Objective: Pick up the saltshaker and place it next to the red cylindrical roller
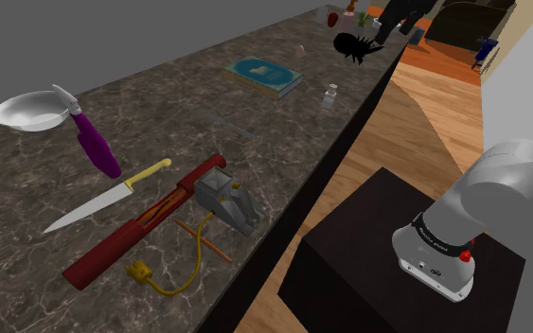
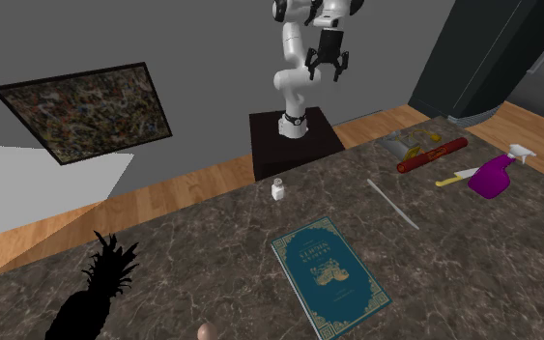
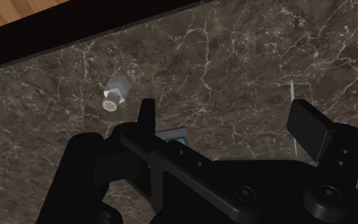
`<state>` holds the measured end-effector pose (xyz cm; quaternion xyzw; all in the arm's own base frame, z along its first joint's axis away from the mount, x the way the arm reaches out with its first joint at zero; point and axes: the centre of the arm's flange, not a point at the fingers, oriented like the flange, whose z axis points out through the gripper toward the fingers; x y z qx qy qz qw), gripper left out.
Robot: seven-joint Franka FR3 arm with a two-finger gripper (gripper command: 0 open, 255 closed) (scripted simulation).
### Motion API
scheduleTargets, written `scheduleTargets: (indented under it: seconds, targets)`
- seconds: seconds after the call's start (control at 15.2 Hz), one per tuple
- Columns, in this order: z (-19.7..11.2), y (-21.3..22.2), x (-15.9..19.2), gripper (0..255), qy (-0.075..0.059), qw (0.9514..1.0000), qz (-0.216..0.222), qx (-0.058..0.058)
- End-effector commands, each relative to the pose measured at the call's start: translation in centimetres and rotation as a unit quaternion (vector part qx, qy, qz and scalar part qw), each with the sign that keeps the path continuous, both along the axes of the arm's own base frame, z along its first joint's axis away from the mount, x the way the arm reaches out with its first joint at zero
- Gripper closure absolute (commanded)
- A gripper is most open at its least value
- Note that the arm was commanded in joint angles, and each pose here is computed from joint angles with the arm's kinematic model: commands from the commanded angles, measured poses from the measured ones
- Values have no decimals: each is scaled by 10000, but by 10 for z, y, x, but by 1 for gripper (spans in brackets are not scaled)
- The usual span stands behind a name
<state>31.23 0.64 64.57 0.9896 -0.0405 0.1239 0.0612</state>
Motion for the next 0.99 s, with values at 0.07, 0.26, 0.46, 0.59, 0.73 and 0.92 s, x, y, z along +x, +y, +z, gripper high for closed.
scheduleTargets:
  seconds: [0.07,0.26,0.46,0.59,0.73,0.92]
  targets:
    - [-9,-9,4,0,-14,10000,36,21]
    - [-37,-36,18,0,-58,9998,144,86]
    - [-64,-62,32,0,-101,9995,252,150]
    - [-83,-79,42,0,-130,9992,323,193]
    - [-102,-96,53,0,-159,9988,395,236]
    - [-130,-121,69,0,-202,9981,503,300]
